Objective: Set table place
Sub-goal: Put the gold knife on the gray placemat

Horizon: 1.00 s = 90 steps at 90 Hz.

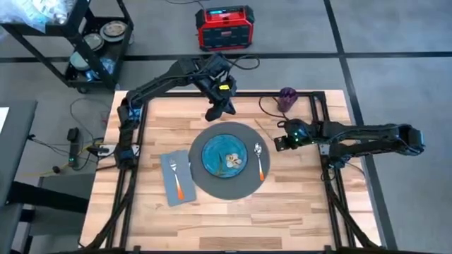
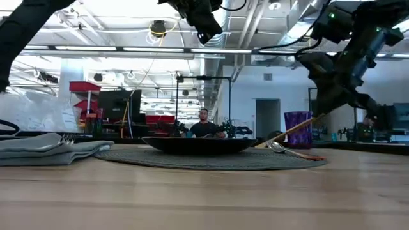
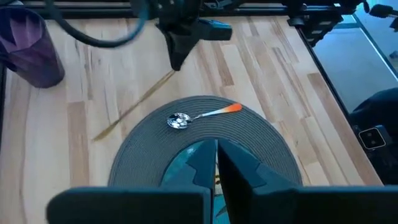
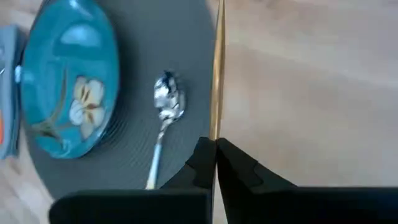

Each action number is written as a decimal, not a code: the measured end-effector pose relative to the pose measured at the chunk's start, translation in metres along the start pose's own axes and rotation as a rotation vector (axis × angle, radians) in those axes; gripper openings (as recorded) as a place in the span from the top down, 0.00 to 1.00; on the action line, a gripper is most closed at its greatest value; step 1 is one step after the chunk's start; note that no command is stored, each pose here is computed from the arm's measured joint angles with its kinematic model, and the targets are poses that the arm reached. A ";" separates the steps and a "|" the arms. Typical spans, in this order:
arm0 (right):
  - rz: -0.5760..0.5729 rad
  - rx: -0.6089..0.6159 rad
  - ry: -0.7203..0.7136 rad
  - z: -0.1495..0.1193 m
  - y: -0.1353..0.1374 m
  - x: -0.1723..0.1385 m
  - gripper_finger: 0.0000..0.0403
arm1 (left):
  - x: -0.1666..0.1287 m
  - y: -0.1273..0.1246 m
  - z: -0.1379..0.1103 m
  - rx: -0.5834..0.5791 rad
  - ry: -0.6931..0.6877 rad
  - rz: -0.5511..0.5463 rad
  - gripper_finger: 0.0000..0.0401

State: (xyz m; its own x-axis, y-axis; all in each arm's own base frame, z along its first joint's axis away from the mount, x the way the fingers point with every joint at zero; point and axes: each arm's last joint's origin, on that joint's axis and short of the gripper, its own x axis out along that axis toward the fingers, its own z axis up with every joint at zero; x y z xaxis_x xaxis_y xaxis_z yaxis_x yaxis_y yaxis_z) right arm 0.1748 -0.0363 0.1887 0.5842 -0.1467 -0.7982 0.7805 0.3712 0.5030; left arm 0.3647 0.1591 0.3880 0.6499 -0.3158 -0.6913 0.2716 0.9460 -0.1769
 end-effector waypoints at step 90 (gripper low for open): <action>0.013 0.126 -0.129 -0.011 0.024 0.030 0.83 | 0.038 0.005 -0.019 -0.110 0.071 -0.048 1.00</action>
State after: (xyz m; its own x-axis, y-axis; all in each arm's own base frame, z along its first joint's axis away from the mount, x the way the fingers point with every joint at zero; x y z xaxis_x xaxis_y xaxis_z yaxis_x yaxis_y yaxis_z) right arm 0.2085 -0.0220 0.1730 0.6117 -0.2617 -0.7465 0.7897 0.2577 0.5568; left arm 0.3771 0.1527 0.3473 0.5850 -0.3591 -0.7272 0.2194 0.9333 -0.2844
